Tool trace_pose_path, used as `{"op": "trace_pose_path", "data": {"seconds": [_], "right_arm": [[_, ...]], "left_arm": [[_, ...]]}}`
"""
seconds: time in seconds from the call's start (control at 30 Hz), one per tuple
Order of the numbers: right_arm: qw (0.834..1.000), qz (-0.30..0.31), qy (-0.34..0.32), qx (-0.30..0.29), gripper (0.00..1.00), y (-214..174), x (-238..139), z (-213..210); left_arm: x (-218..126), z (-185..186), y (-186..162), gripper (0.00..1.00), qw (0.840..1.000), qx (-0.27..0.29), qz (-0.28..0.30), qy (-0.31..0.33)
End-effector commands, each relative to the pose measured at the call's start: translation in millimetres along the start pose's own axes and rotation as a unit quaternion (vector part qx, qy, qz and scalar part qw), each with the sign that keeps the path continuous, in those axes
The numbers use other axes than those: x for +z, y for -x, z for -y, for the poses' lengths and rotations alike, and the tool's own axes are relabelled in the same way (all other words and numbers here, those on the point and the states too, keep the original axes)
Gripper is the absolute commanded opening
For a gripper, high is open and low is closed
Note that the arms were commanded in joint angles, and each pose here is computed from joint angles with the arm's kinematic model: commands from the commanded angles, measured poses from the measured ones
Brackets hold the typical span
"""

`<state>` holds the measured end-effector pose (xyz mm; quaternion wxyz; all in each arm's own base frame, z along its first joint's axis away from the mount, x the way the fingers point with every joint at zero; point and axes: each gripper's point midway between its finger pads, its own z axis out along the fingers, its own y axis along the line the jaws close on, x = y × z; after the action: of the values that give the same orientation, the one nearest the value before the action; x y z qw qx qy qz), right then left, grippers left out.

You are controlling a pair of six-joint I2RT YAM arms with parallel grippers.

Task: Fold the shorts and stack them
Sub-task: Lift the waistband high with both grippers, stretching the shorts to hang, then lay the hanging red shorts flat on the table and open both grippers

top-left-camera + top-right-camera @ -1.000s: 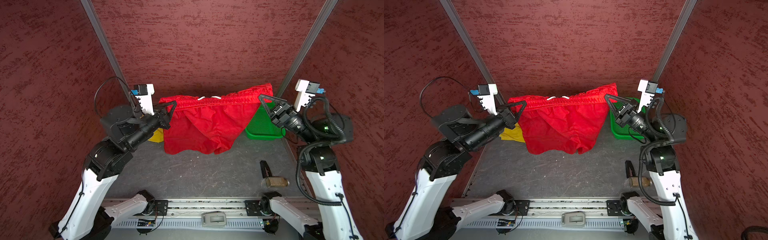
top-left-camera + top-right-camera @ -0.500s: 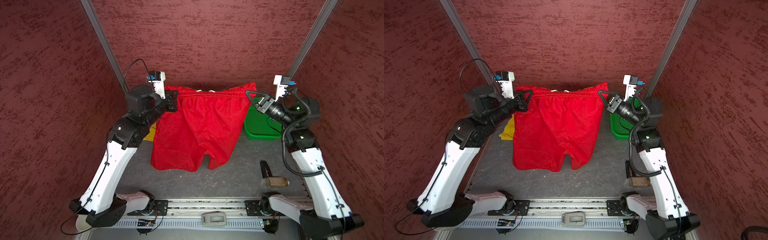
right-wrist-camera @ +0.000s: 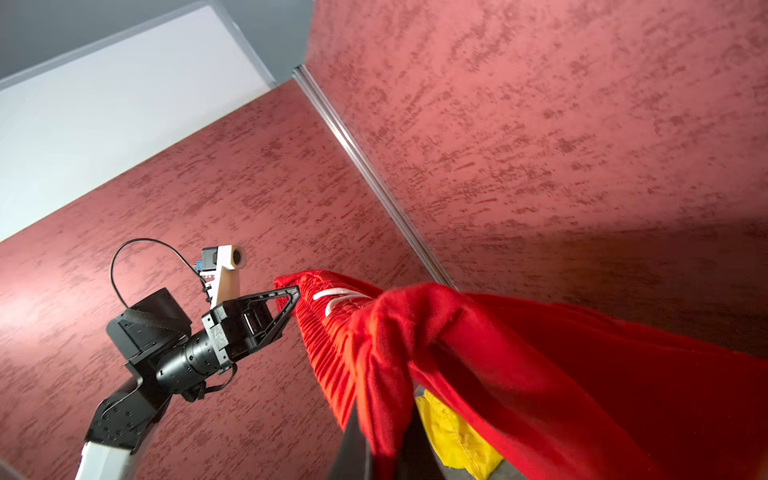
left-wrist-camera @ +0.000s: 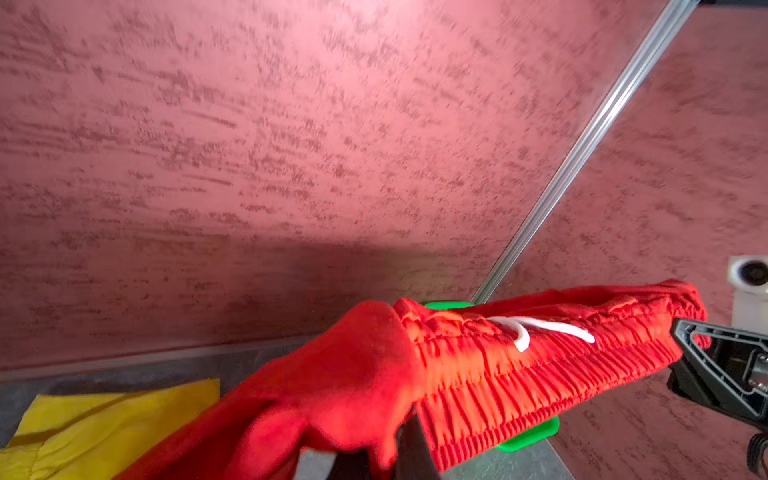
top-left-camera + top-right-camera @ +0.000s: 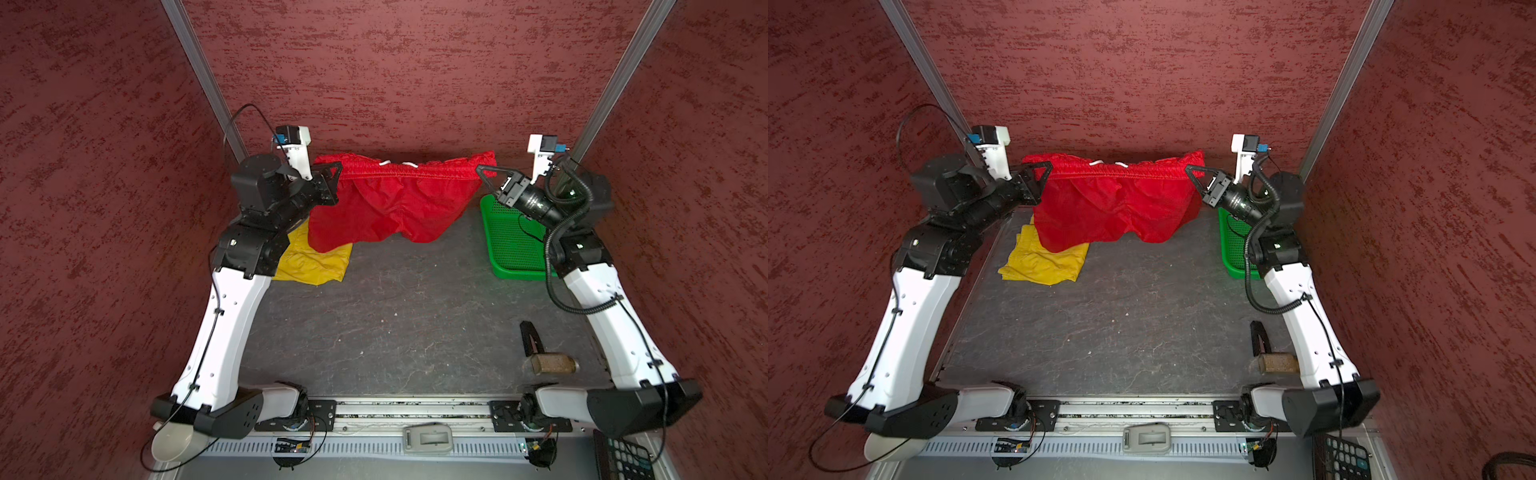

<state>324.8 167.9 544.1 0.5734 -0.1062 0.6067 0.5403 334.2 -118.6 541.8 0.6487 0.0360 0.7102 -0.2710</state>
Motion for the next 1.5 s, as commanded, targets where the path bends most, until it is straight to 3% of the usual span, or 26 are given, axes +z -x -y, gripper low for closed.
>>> {"op": "trace_pose_path", "data": {"seconds": [0.0, 0.13, 0.3, 0.57, 0.67, 0.77, 0.9, 1.0, 1.13, 1.27, 1.37, 1.47], "right_arm": [[0.994, 0.059, 0.027, -0.082, 0.00, 27.8, -36.4, -57.8], [0.997, 0.045, 0.012, -0.066, 0.00, 17.0, -48.4, -63.2], [0.998, 0.045, -0.013, -0.048, 0.00, 23.0, -38.2, -45.9], [0.998, 0.024, -0.054, -0.013, 0.00, 40.5, 27.4, 38.2], [0.999, 0.007, -0.049, -0.006, 0.00, 43.9, 60.9, 74.1], [1.000, -0.008, -0.017, -0.016, 0.00, 56.7, 87.0, 79.8], [0.998, -0.011, 0.002, -0.061, 0.00, 71.4, 91.0, 62.0], [0.996, -0.014, -0.018, -0.085, 0.00, 59.3, 74.9, 58.8], [0.997, -0.032, -0.054, -0.053, 0.00, 1.9, 42.1, 84.7], [0.988, -0.079, -0.123, 0.044, 0.00, -87.0, -2.0, 136.6], [0.965, -0.131, -0.191, 0.122, 0.00, -164.8, -39.5, 182.2], [0.924, -0.178, -0.276, 0.195, 0.00, -240.3, -85.3, 221.5]], "left_arm": [[-46.3, -8.9, 31.1, 0.00, 0.996, 0.005, 0.076, 0.042], [-64.8, -12.7, 13.7, 0.00, 0.997, -0.009, 0.062, 0.053], [-53.5, -32.2, 7.2, 0.00, 0.994, 0.000, 0.052, 0.098], [32.0, -67.5, 8.7, 0.00, 0.994, 0.003, 0.016, 0.112], [65.7, -83.4, 21.7, 0.00, 0.994, 0.001, 0.027, 0.107], [89.0, -93.6, 40.9, 0.00, 0.995, -0.008, 0.041, 0.095], [80.9, -71.5, 63.0, 0.00, 0.996, 0.011, 0.074, 0.054], [53.1, -49.3, 50.3, 0.00, 0.993, 0.042, 0.102, 0.033], [19.9, -44.9, -31.6, 0.00, 0.994, 0.055, 0.081, 0.038], [-3.1, -72.8, -158.0, 0.00, 0.996, -0.007, -0.040, 0.085], [-24.8, -89.1, -257.1, 0.00, 0.979, -0.074, -0.144, 0.123], [-54.7, -95.7, -341.8, 0.00, 0.949, -0.149, -0.228, 0.161]]}}
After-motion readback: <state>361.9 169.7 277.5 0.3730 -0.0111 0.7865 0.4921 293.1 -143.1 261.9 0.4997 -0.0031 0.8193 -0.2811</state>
